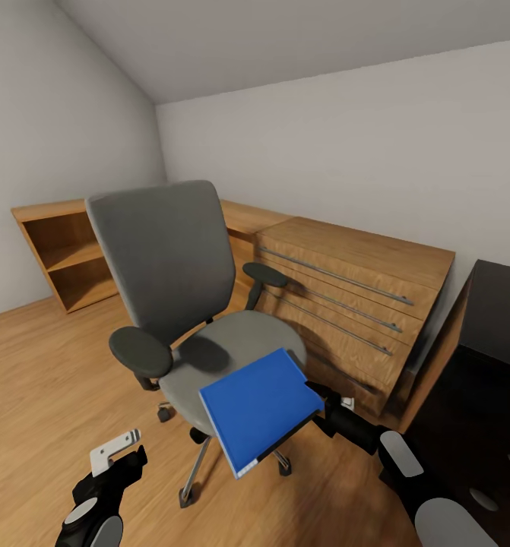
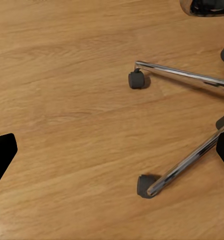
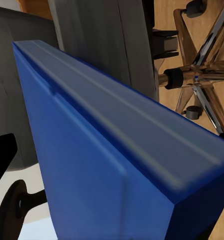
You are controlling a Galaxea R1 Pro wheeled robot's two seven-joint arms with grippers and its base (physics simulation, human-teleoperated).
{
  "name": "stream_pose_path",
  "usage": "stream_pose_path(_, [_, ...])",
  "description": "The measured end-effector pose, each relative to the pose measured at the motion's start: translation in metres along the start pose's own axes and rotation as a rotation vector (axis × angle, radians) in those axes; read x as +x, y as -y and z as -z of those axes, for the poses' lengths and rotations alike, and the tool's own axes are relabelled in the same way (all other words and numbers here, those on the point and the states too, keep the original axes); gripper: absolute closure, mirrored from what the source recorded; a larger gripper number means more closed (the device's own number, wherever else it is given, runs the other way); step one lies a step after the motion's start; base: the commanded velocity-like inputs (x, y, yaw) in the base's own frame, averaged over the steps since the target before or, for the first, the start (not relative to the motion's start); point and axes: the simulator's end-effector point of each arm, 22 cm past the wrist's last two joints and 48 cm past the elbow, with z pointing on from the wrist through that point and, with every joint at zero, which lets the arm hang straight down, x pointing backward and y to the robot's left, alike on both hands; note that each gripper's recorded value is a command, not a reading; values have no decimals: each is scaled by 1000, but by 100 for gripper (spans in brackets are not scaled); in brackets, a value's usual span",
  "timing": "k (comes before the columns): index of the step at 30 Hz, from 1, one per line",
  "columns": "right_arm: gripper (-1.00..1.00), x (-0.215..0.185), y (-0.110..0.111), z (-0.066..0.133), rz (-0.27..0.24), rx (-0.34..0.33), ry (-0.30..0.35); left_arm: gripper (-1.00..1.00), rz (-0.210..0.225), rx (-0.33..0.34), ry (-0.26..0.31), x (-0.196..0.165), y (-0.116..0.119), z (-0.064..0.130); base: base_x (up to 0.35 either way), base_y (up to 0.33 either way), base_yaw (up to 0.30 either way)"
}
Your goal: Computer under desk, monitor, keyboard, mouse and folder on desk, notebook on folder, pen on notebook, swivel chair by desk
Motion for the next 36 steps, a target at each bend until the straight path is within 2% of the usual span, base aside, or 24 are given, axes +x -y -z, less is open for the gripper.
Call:
stream_pose_path(6, [-100,0,0,0,1,1,-1,-100,0,0,0,0,0,0,0,0,0])
stream_pose_path(7, [100,0,0,0,1,1,-1,-100,0,0,0,0,0,0,0,0,0])
stream_pose_path(19, [100,0,0,0,-2,-1,-1,-100,0,0,0,0,0,0,0,0,0])
stream_pose_path(36, [100,-4,-39,4,-1,-1,0,-100,-2,-2,1,-33,6,19,0,0,0])
